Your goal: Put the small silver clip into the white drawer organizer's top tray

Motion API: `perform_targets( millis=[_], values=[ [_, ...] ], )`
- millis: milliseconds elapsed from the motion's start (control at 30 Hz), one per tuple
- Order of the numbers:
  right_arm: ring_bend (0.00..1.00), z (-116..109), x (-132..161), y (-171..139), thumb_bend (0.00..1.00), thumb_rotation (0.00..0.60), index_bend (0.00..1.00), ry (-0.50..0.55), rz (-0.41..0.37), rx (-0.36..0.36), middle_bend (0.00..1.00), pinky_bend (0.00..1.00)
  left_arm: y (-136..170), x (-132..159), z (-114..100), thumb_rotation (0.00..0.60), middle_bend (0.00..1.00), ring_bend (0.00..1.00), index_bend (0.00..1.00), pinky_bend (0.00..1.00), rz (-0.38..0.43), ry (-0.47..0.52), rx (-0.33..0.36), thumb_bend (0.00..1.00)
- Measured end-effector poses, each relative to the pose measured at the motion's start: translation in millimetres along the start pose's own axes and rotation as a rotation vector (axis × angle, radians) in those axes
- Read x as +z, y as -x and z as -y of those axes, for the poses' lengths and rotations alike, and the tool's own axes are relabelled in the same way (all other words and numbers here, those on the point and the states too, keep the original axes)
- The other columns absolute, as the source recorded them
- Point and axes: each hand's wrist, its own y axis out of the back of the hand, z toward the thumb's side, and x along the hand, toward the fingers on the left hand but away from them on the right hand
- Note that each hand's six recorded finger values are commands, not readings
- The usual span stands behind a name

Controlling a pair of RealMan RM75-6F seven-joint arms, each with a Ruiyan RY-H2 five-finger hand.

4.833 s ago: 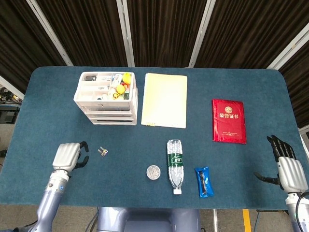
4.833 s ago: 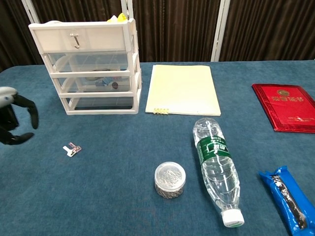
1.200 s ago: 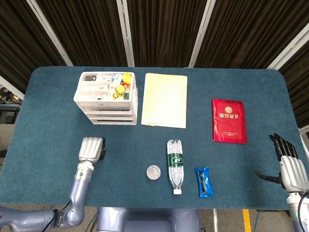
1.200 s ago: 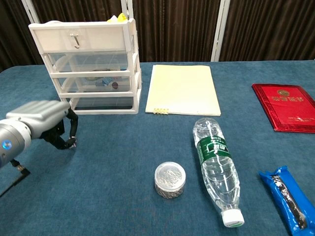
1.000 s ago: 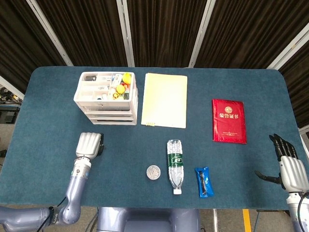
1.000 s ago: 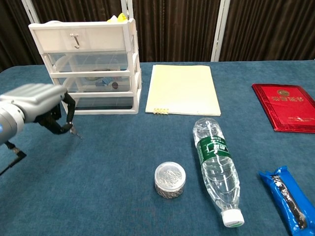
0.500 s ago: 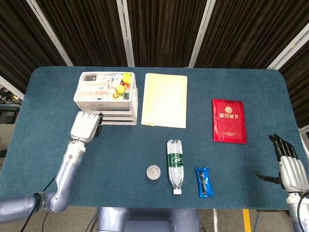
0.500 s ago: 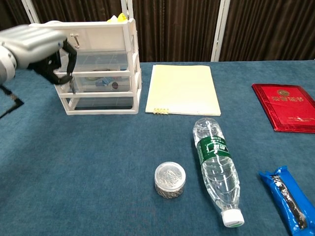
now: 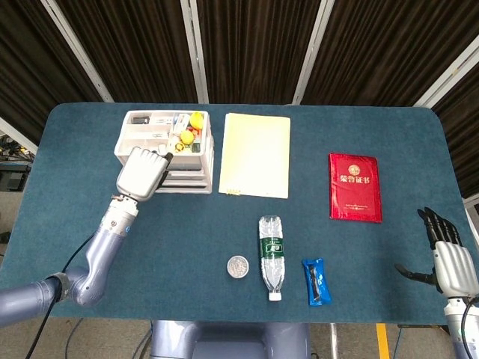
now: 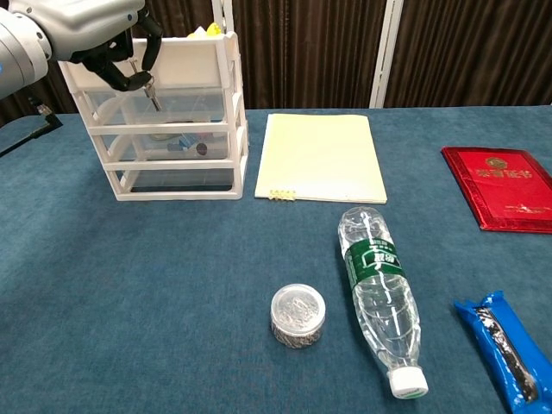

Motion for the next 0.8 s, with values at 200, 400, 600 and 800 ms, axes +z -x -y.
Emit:
perform_targets(
  millis=[200, 400, 600, 800],
  values=[
    [0.00, 0, 0, 0, 0.00, 0.600, 0.01, 0.000, -0.002, -0.001, 0.00, 0.00, -3, 3, -2, 0.600, 1.00, 1.00, 0.59, 0.88, 0.042, -0.019, 0.054, 0.44],
    [0.00, 0, 0, 0, 0.00, 0.600, 0.01, 0.001, -0.002, -0.001, 0.00, 0.00, -1, 5, -3, 0.600, 1.00, 1.00, 0.59, 0.88, 0.080, -0.046, 0.096, 0.44],
    [0.00, 0, 1, 0, 0.00, 0.600, 0.01, 0.000, -0.004, -0.002, 0.00, 0.00, 6, -4, 3, 0.600, 1.00, 1.00, 0.59, 0.88, 0.106, -0.084, 0.118, 0.44],
    [0.00, 1, 1, -1, 0.00, 0.600, 0.01, -0.003, -0.004, -0.001, 0.00, 0.00, 10, -17, 9, 0.600, 1.00, 1.00, 0.59, 0.88, 0.117, -0.109, 0.132, 0.44]
  ],
)
